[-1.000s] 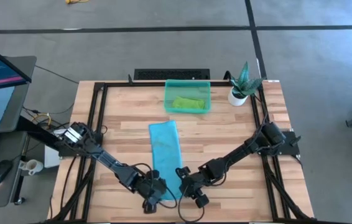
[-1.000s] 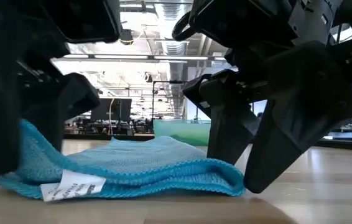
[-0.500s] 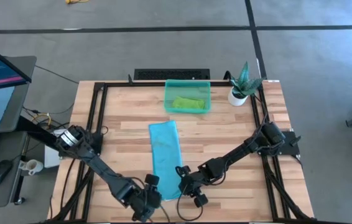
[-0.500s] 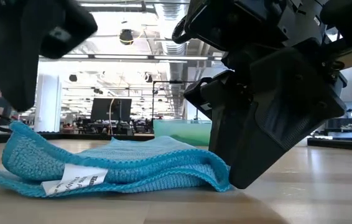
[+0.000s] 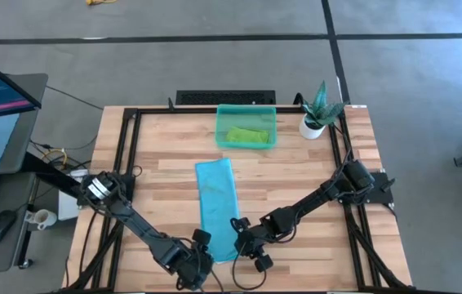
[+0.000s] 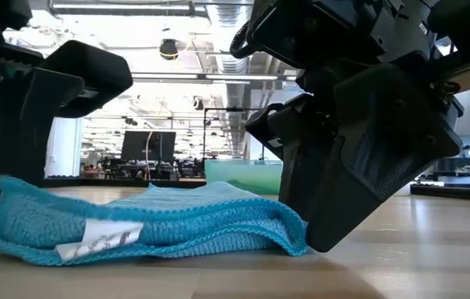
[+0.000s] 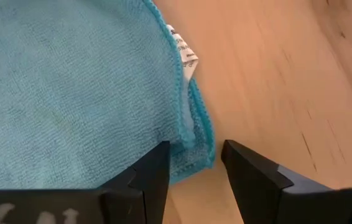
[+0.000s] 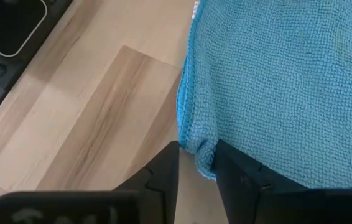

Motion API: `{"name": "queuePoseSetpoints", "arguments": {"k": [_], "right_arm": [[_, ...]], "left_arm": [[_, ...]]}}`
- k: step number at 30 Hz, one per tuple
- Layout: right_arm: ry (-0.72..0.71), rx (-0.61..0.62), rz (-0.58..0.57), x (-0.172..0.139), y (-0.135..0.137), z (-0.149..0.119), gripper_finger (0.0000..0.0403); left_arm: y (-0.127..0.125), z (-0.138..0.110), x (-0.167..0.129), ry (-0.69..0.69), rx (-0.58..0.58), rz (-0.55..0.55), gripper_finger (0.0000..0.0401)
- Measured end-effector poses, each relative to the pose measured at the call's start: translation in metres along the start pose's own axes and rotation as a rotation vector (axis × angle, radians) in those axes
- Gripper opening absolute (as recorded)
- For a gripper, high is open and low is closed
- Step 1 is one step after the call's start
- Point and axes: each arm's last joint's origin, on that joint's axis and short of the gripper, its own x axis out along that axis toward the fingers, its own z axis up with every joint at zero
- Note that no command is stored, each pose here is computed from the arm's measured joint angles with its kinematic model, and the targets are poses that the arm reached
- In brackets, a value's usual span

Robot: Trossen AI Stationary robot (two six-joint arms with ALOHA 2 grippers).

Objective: Roll microfiber towels into tight, uniform cylinder then place into a basket
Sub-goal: Fold the blue microfiber cloth

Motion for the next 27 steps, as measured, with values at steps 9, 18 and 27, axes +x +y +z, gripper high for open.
{"name": "queuePoseSetpoints", "arguments": {"k": [9, 18, 27], "right_arm": [[-0.006, 0.000, -0.001, 0.0002, 0.0000, 0.0002, 0.0102], [-0.008, 0.060, 0.004, 0.0002, 0.0006, 0.0005, 0.0043], [-0.007, 0.060, 0.009, -0.0041, 0.0017, 0.0019, 0.0007]], "left_arm": [[0.0002, 0.0017, 0.0016, -0.031, 0.013, 0.038, 0.0148], [0.0024, 0.0044, 0.0044, -0.065, 0.047, 0.081, 0.0040], [0.0044, 0.0032, 0.0046, -0.057, 0.036, 0.103, 0.0004]]}}
